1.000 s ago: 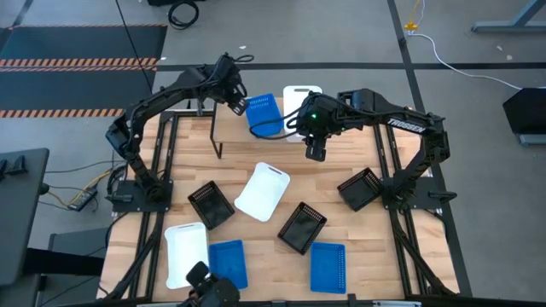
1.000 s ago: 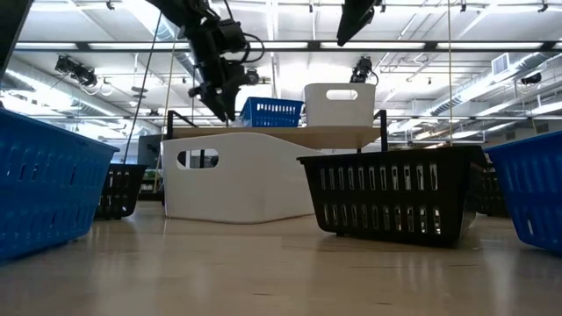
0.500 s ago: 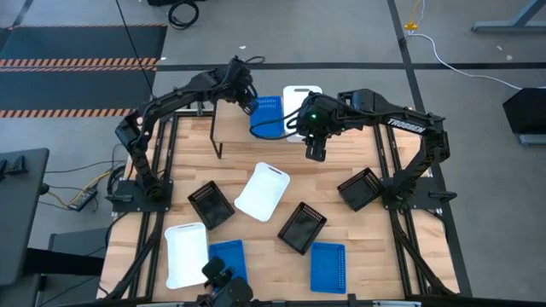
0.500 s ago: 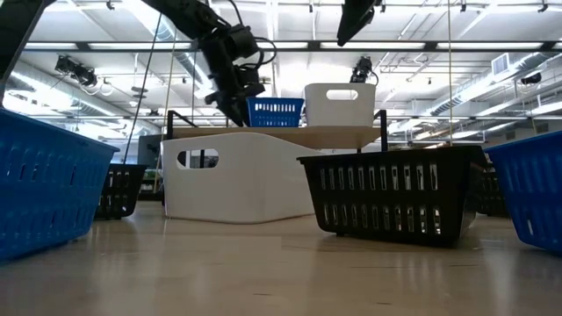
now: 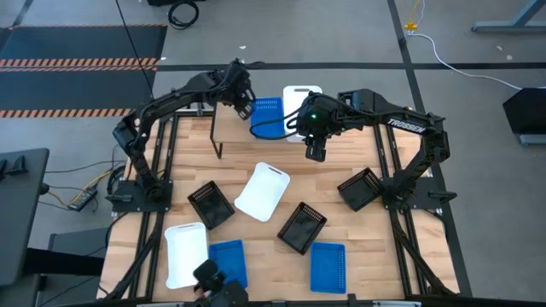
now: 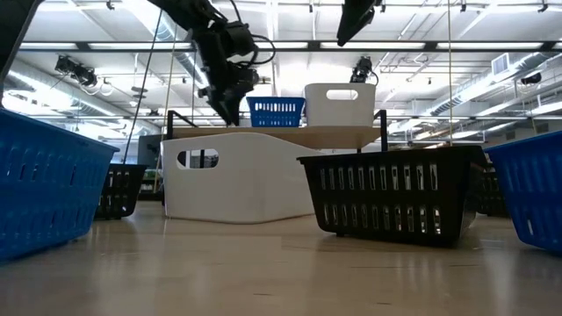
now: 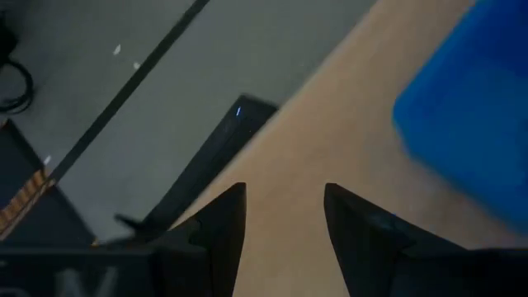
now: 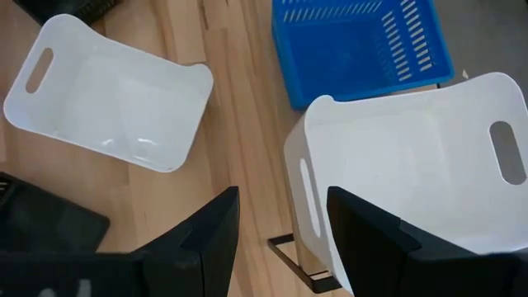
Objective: Stack baskets on shelf by color
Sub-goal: Put the left black bin on the shelf
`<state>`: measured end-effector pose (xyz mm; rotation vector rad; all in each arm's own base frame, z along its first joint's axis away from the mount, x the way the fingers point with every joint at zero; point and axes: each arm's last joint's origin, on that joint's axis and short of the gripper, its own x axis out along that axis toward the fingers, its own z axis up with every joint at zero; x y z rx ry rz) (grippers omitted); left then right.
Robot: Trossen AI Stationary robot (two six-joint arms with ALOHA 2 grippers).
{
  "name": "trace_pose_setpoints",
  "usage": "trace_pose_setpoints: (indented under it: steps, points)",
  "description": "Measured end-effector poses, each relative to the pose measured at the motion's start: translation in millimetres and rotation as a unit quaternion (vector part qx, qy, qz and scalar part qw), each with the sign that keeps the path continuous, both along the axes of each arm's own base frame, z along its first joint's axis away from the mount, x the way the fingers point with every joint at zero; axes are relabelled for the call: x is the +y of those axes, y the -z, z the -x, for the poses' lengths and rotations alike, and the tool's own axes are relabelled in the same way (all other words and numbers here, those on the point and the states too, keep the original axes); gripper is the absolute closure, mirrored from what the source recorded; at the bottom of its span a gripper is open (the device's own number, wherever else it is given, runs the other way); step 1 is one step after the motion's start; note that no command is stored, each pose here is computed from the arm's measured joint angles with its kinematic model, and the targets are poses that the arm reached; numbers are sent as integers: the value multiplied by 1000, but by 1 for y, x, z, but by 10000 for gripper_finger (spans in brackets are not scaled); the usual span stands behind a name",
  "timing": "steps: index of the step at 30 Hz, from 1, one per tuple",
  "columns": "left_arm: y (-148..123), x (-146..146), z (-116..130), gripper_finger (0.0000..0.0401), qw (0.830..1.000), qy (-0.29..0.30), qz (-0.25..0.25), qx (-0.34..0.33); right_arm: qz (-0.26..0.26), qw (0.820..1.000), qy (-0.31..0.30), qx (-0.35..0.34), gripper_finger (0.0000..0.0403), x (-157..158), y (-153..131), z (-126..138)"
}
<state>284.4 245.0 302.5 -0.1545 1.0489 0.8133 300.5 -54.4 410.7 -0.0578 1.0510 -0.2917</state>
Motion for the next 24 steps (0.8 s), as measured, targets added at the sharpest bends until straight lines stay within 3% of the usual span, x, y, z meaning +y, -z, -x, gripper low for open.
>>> trace_pose_setpoints:
  steps: [4, 11, 19, 24]
  points:
    - [-11, -16, 15, 229, 999, 16, 25, 37, -1, 1000, -2, -17, 212, 0, -1, -3]
    - [-37, -68, 30, 229, 993, 60, 84, 53, -46, 997, -49, -36, 212, 3, 14, -15]
    - [-48, -151, 28, 229, 978, 67, 188, 68, -68, 995, -77, -9, 212, 15, 47, -24]
    - [-46, -208, 20, 229, 969, 93, 208, 92, -99, 990, -99, 11, 212, 29, 73, -28]
